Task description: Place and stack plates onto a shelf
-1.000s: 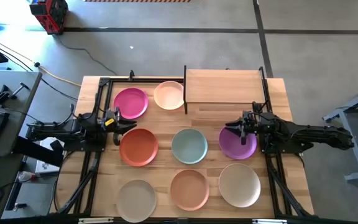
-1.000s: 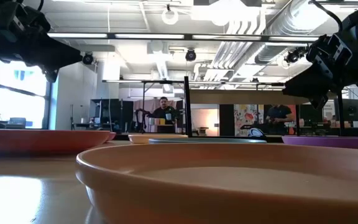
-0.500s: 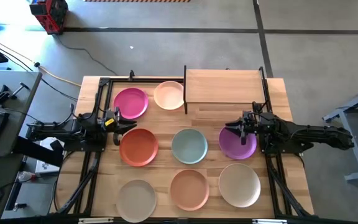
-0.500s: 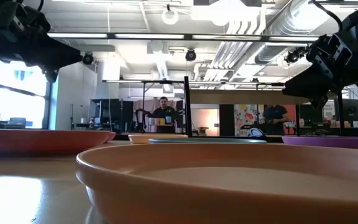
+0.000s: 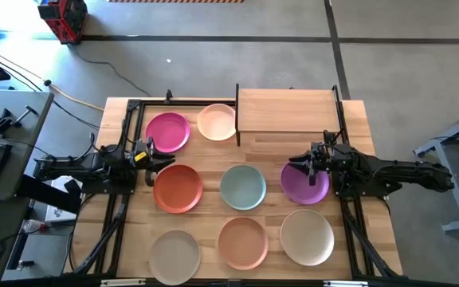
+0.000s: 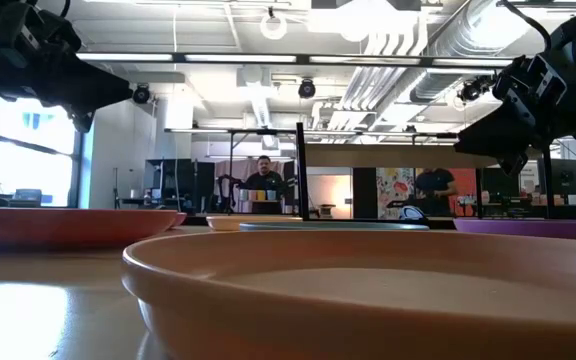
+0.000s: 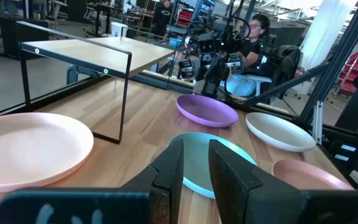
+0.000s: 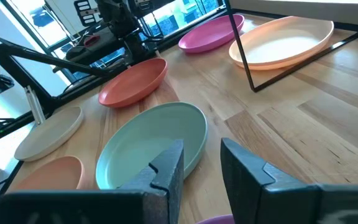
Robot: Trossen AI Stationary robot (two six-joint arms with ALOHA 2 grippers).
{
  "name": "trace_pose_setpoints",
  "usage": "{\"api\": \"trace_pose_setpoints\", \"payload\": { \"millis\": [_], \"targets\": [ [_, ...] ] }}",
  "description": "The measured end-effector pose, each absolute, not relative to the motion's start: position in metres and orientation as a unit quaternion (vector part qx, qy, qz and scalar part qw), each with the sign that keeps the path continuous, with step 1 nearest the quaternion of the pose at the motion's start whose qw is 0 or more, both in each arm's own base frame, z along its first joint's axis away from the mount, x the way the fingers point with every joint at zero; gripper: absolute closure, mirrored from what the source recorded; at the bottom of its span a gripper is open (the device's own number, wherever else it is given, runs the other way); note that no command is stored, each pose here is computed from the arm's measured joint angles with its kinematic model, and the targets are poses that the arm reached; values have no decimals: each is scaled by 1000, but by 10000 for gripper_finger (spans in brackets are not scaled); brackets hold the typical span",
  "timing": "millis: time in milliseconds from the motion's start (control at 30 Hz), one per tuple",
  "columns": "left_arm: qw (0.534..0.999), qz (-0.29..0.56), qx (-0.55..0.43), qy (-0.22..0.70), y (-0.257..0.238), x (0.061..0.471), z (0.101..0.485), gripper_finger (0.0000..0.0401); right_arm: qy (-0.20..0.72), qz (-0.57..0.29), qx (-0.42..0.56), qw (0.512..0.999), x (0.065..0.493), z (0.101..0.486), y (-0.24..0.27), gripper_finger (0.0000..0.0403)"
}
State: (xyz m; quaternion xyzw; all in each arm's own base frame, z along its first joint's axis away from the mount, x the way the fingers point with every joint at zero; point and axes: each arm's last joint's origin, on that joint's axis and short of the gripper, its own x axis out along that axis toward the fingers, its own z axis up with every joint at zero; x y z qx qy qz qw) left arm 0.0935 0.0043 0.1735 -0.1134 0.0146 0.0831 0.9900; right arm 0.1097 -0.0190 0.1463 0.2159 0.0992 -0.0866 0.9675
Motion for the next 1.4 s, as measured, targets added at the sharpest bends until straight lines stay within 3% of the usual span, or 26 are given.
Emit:
{"api": "trace_pose_setpoints", "payload": {
  "millis": [333, 533, 967, 1167, 1300, 1400],
  "targets": [
    [988, 94, -121, 12, 5, 93, 174, 336, 100, -87, 216, 967, 110, 146, -19, 313],
    [968, 95, -234, 1, 5, 93, 174, 336, 99, -87, 216, 967, 110, 146, -19, 313],
    [943, 90, -320, -35, 5, 93, 179, 336, 99, -87, 216, 967, 110, 146, -19, 313],
    [917, 129, -373, -58, 8, 93, 179, 336, 94, -92, 242, 961, 110, 147, -19, 313],
    [890, 150, -421, -93, 10, 92, 182, 336, 60, -98, 254, 960, 111, 154, -20, 313],
    [882, 139, -431, -132, 10, 92, 190, 336, -17, -80, 265, 961, 112, 177, -20, 313]
  ]
}}
